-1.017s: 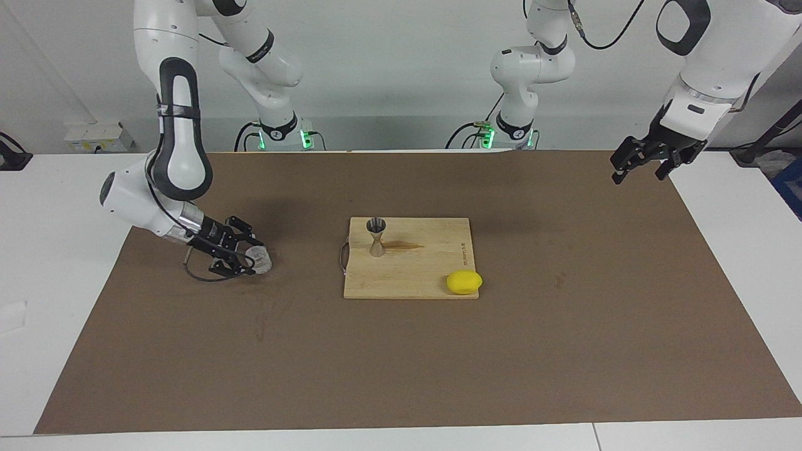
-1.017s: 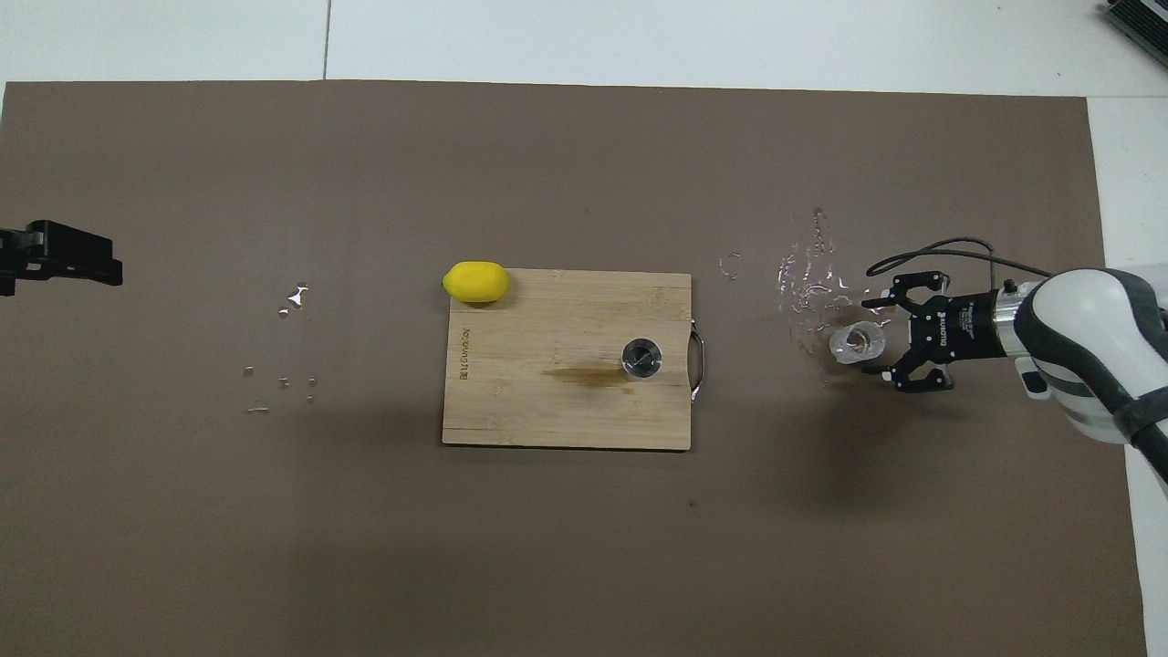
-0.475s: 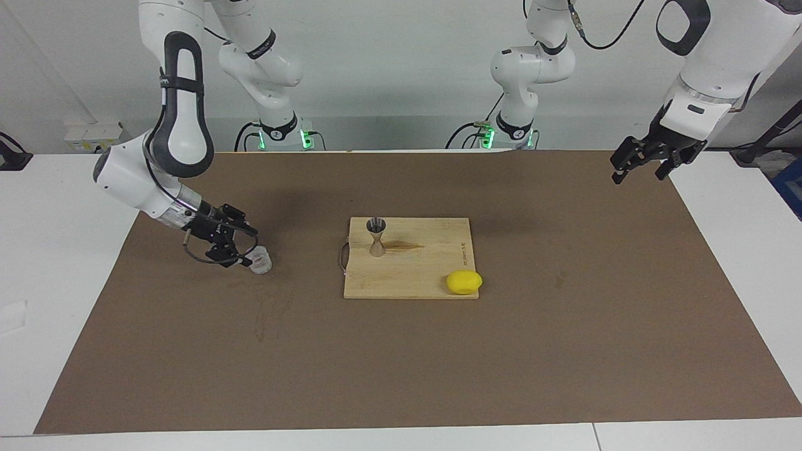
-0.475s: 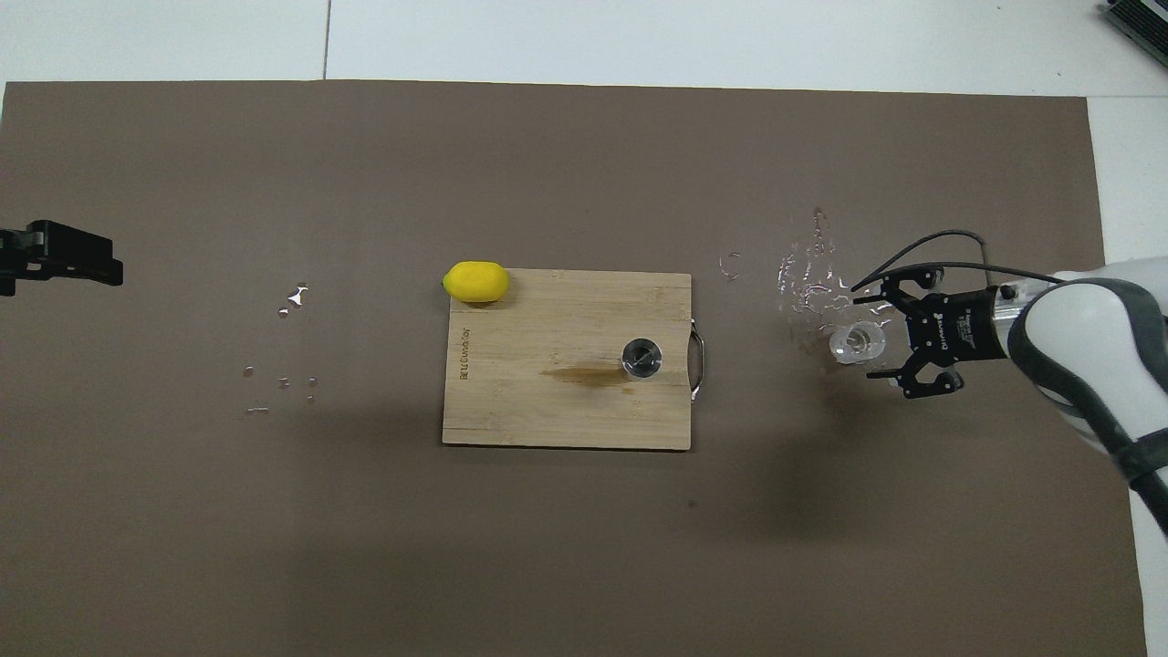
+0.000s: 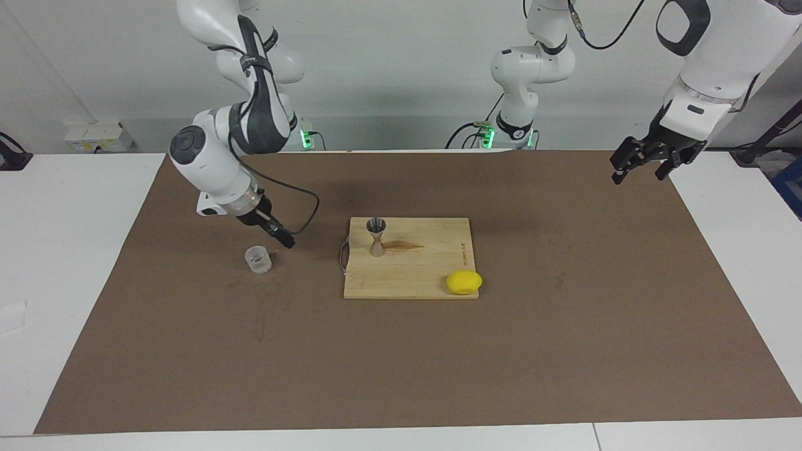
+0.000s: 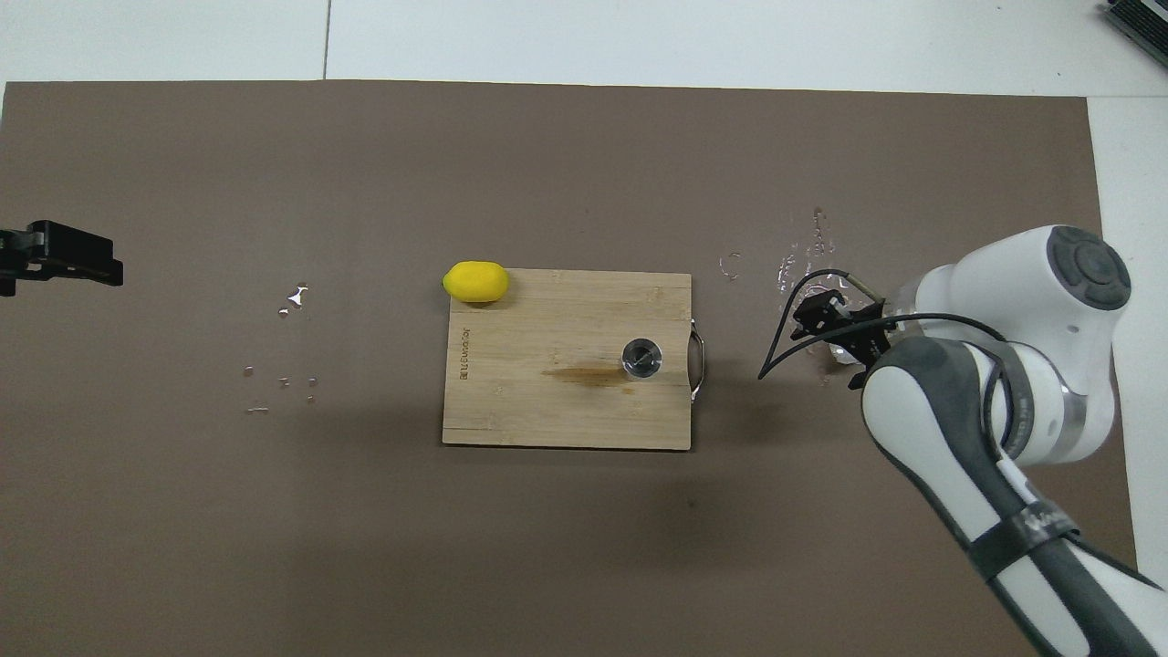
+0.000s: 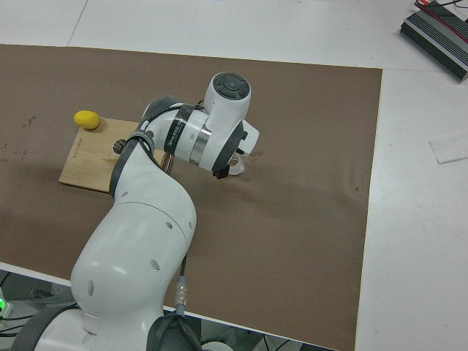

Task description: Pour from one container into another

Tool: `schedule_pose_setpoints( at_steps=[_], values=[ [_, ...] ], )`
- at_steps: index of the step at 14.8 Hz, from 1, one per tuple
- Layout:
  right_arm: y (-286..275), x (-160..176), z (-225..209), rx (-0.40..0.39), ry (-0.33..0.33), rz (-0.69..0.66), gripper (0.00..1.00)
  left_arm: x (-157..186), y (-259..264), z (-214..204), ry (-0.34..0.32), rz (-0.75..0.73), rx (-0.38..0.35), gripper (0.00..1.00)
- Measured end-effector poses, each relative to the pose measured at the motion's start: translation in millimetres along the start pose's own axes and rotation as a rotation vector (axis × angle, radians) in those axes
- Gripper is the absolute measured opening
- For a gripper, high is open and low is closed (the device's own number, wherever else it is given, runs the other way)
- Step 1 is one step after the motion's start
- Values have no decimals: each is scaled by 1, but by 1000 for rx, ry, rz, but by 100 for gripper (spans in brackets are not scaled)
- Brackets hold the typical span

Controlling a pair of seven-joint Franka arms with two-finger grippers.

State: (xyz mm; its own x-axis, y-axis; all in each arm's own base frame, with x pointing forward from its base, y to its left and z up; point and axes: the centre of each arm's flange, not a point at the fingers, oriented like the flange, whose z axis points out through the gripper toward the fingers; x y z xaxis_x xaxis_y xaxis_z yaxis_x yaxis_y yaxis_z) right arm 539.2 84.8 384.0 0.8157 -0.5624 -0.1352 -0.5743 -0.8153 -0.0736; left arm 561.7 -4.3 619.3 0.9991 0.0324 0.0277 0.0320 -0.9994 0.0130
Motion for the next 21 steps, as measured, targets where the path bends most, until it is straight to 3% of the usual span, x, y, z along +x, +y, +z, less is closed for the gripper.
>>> schedule_pose_setpoints(
  at_steps=[3, 6, 9, 13, 18, 21],
  values=[
    [-8, -7, -43, -73, 115, -272, 100, 0, 0, 0, 0, 0, 0, 100],
    [-13, -4, -112, -87, 143, -400, 100, 0, 0, 1, -1, 0, 0, 100],
    [-12, -4, -172, -94, 150, -443, 100, 0, 0, 1, -2, 0, 0, 100],
    [-10, -12, -214, -102, 137, -443, 100, 0, 0, 1, -3, 0, 0, 100],
    [2, -13, -236, -118, 108, -436, 100, 0, 0, 3, -7, 0, 0, 100],
    [13, -6, -237, -130, 86, -498, 100, 0, 0, 4, -8, 1, 0, 100]
  ],
)
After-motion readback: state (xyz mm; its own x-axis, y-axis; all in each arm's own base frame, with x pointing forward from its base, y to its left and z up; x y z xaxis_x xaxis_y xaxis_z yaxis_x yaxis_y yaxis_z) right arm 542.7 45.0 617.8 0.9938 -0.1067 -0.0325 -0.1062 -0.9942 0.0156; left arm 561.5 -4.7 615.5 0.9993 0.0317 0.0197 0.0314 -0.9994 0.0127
